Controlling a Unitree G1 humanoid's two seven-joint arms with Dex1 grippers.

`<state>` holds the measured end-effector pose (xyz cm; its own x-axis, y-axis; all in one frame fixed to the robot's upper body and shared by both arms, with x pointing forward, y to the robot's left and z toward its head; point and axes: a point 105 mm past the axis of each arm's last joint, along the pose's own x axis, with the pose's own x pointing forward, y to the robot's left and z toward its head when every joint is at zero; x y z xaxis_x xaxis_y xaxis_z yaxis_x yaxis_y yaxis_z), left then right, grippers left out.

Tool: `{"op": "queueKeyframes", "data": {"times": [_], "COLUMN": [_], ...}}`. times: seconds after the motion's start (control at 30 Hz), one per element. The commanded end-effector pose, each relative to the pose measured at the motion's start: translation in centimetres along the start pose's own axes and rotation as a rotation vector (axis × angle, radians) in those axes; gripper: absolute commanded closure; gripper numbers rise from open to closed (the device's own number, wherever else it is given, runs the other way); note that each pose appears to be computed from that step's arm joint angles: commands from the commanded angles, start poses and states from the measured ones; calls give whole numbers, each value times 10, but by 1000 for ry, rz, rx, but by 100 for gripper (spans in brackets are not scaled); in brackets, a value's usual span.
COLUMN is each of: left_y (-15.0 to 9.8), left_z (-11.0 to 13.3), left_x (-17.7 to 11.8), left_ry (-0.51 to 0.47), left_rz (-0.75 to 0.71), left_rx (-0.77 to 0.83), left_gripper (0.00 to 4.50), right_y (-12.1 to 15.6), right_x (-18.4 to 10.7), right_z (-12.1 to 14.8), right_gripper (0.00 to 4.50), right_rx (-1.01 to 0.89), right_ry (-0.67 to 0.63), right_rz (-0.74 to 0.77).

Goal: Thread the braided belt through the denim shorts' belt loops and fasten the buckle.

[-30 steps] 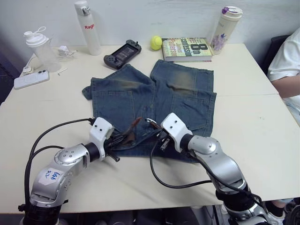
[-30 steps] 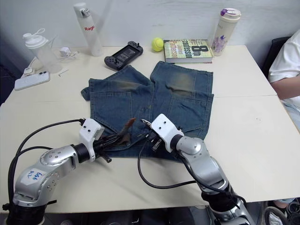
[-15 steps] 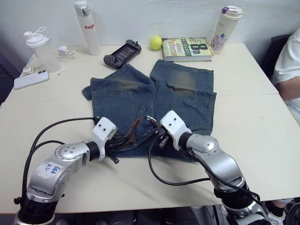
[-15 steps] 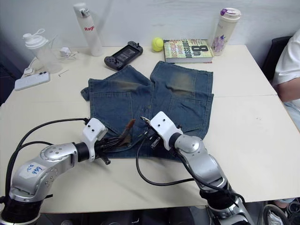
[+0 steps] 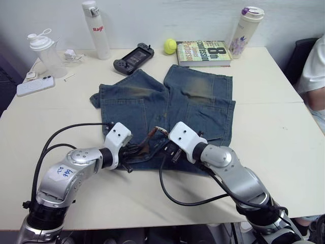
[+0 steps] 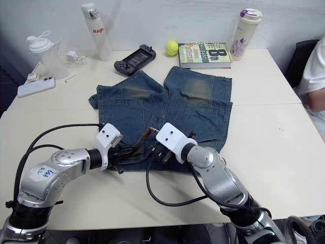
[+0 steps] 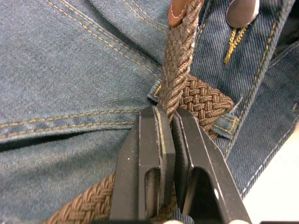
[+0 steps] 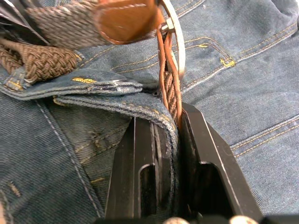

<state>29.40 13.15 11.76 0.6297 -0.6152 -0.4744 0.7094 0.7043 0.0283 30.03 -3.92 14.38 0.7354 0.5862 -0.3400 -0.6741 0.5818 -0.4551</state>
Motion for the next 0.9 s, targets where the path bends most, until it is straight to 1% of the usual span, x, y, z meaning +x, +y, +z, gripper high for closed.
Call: {"op": "queueKeyframes", "data": {"times": [0.03, 0.2, 0.37, 0.43, 0.53, 0.6, 0.73, 0.83, 0.9], "left_y": [-20, -20, -20, -13, -5, -6, 0, -3, -5], "left_z": [-3, 6, 19, 26, 39, 37, 22, 14, 8], "left_x": [13, 24, 34, 38, 37, 35, 25, 19, 18], "left_ry": [24, 2, -7, -25, -71, -74, -50, -13, 23], "left_rz": [-87, -73, -87, -75, -65, -74, -49, -65, -72], "left_rx": [3, 0, 112, 115, 79, 38, -34, -28, 14], "left_gripper": [450, 450, 450, 450, 450, 450, 450, 450, 450], "right_y": [7, 14, 17, 18, 17, 17, 11, 5, 1], "right_x": [-4, -2, -1, 0, 0, 0, 0, 1, 1], "right_z": [14, 9, 4, 1, -3, -7, -9, -7, -4], "right_gripper": [448, 448, 448, 448, 448, 448, 448, 448, 448], "right_rx": [-14, -21, -65, -89, -80, -60, -22, -4, -9], "right_ry": [-52, -29, 9, 25, 43, 53, 58, 53, 41], "right_rz": [23, 66, 105, 120, 122, 119, 80, 37, 15]}}
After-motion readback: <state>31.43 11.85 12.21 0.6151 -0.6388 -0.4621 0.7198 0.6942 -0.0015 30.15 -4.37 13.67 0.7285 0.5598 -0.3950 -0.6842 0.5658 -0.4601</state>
